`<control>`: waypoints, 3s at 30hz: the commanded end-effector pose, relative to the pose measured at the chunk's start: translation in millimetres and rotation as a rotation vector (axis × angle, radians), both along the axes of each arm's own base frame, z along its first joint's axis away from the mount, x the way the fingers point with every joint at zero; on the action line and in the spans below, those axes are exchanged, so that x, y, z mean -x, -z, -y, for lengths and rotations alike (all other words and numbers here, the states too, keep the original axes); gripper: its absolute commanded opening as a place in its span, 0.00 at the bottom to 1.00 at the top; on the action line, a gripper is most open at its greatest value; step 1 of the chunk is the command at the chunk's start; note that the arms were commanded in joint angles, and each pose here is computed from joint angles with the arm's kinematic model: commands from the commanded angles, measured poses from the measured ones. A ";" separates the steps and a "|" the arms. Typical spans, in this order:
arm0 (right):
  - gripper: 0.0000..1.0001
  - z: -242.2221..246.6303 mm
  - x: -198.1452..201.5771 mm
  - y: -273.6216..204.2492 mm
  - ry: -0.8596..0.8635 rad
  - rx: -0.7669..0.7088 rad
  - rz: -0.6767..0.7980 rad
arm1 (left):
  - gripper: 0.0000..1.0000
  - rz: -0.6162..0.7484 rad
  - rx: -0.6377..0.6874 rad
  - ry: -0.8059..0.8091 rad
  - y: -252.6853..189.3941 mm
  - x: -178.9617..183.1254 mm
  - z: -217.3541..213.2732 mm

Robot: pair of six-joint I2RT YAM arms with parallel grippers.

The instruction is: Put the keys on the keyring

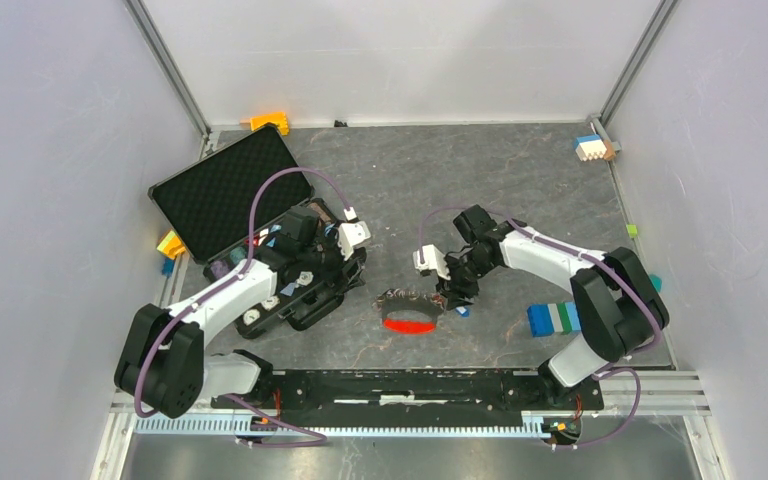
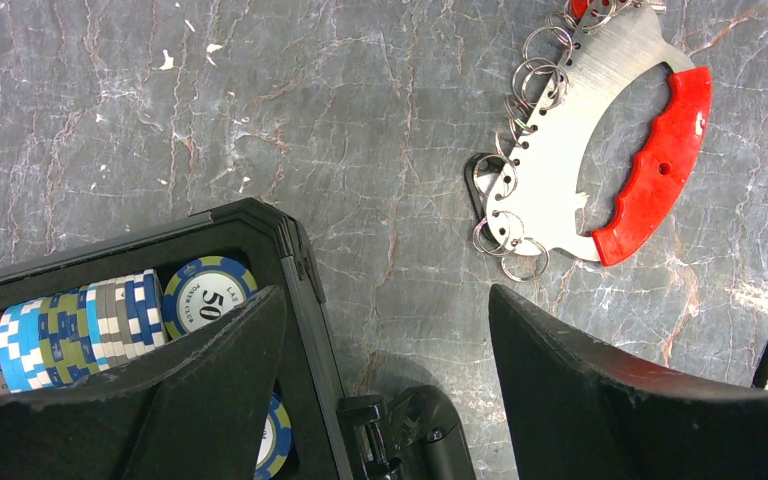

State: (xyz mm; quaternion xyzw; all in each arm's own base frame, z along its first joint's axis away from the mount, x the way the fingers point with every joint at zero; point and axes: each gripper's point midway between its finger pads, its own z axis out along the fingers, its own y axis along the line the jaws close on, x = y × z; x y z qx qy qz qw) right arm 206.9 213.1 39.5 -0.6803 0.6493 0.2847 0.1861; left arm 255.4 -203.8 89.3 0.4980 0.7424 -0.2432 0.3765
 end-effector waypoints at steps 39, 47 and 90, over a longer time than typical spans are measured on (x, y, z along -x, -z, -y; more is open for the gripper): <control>0.24 -15.6 -16.7 5.9 -0.041 -0.017 0.057 | 0.81 0.049 0.030 0.026 -15.5 -6.4 5.3; 0.10 -18.6 -22.2 -4.2 -0.043 -0.031 0.086 | 0.81 0.039 0.031 0.028 -13.4 -5.7 5.9; 0.45 -22.5 -22.8 7.3 -0.044 0.022 0.193 | 0.82 0.007 0.046 0.023 -9.0 -8.9 10.5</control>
